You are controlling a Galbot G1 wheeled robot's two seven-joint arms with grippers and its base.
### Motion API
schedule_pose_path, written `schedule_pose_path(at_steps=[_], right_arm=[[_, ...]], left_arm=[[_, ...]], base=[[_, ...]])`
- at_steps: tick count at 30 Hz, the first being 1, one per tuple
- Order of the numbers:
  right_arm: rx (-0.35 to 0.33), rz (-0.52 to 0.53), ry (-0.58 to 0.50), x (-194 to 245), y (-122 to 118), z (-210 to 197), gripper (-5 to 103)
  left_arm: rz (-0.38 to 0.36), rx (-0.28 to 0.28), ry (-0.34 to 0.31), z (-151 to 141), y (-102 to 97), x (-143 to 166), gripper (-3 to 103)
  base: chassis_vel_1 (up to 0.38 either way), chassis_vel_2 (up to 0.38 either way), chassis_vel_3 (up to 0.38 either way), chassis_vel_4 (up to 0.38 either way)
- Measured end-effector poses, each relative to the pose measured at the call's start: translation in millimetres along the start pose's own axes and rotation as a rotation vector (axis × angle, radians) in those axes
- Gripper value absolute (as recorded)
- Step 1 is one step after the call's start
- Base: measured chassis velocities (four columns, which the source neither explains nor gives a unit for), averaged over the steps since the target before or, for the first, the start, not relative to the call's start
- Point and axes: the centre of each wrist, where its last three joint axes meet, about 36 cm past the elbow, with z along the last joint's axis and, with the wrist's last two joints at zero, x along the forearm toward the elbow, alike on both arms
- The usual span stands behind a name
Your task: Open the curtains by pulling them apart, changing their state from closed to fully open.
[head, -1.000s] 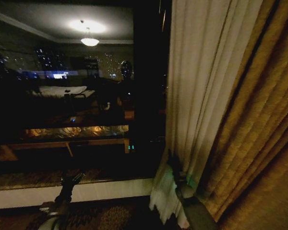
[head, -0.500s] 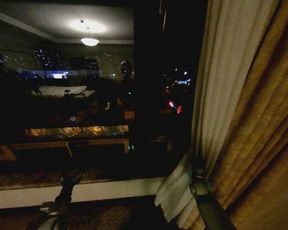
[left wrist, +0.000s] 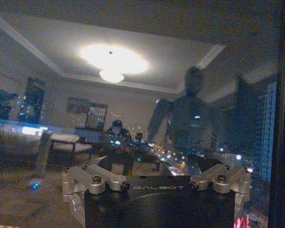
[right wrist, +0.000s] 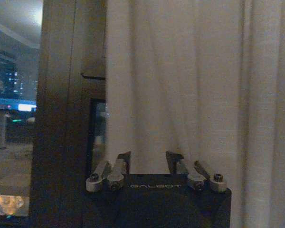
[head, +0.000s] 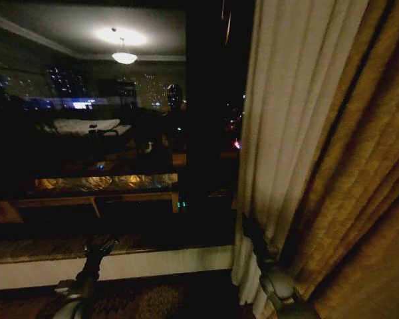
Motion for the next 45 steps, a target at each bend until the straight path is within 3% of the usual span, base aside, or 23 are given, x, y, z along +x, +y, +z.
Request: schedule_pose_path(at_steps=[3,5,7,9,11,15,20,45], right_arm=[[-0.008,-0.014,-0.001,6,0,-2,48],[-0.016,-0.035,-0.02,16,2,-7,59],[-0.018,-0.038,-0.023,17,3,-8,59],[-0.029,-0.055,-0.039,24,8,-15,76],[-0.033,-0.06,-0.044,26,10,-18,76],[-0.036,-0.072,-0.049,29,12,-22,96],[-0.034,-0.072,-0.048,29,12,-23,100],[-0.032,-0.069,-0.047,28,12,-22,100]], left_arm=[[0.0,0.0,0.0,0,0.0,0,100],[0.0,0.0,0.0,0,0.0,0,100],[0.0,0.0,0.0,0,0.0,0,100],[0.0,0.0,0.0,0,0.0,0,100],[0.0,0.0,0.0,0,0.0,0,100],[0.0,0.0,0.0,0,0.0,0,100],[0.0,0.0,0.0,0,0.0,0,100],[0.0,0.0,0.0,0,0.0,0,100]], base=[[0.0,0.0,0.0,0.0],[0.0,0.0,0.0,0.0],[0.0,0.0,0.0,0.0],[0.0,0.0,0.0,0.0],[0.0,0.0,0.0,0.0],[0.0,0.0,0.0,0.0],[0.0,0.0,0.0,0.0],[0.04,0.04,-0.037,-0.037]])
